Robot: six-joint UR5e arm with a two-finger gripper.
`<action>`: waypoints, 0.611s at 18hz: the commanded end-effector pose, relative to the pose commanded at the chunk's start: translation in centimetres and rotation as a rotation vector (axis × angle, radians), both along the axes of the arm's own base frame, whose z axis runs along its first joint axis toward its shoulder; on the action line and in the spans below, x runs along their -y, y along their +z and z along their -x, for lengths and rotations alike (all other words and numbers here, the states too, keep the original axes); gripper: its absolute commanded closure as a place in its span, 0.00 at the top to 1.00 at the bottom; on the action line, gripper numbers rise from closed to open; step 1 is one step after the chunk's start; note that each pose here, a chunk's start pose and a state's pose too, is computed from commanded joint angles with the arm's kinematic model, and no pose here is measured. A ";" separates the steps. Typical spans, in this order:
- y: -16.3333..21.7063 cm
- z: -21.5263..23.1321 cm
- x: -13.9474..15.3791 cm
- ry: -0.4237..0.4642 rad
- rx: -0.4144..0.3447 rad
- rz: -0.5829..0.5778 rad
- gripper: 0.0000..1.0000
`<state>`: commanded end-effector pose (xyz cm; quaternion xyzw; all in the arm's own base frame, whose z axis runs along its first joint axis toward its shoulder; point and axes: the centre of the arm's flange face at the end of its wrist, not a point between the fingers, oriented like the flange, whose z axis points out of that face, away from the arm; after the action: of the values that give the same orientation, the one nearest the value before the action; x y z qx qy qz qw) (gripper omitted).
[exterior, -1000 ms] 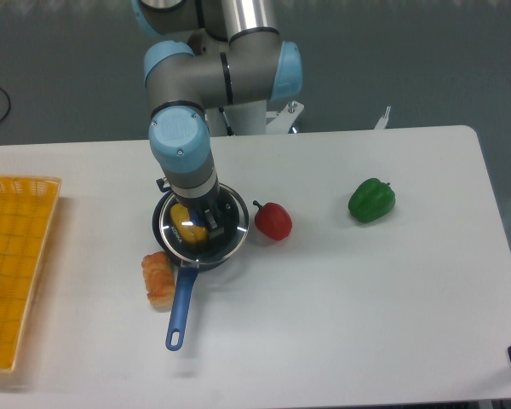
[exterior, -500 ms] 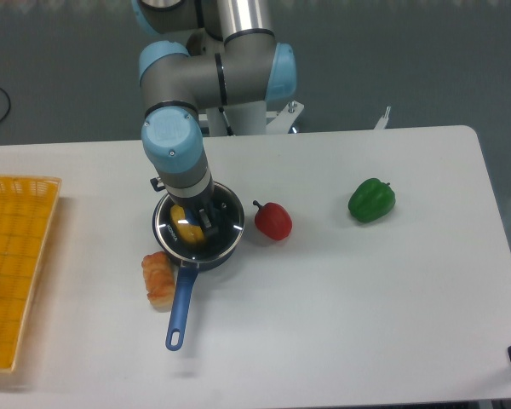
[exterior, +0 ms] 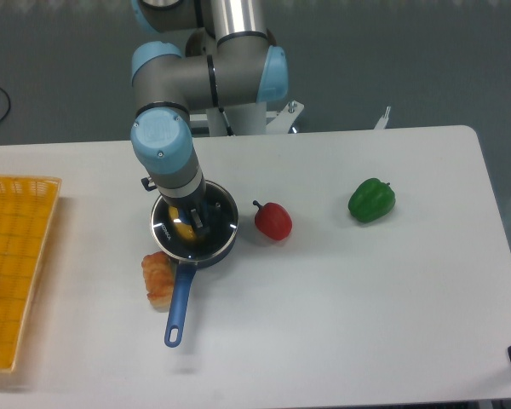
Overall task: Close the pot lid
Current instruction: 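Lower the glass lid onto the saucepan rim and settle it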
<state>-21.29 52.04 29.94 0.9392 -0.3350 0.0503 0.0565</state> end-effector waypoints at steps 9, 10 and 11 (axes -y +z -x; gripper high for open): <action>0.7 0.9 0.0 0.012 0.003 -0.010 0.60; 0.7 0.8 0.0 0.012 0.004 -0.008 0.60; 0.6 0.7 0.0 0.010 0.004 -0.006 0.60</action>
<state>-22.02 52.01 30.58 0.9410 -0.3305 0.0512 0.0527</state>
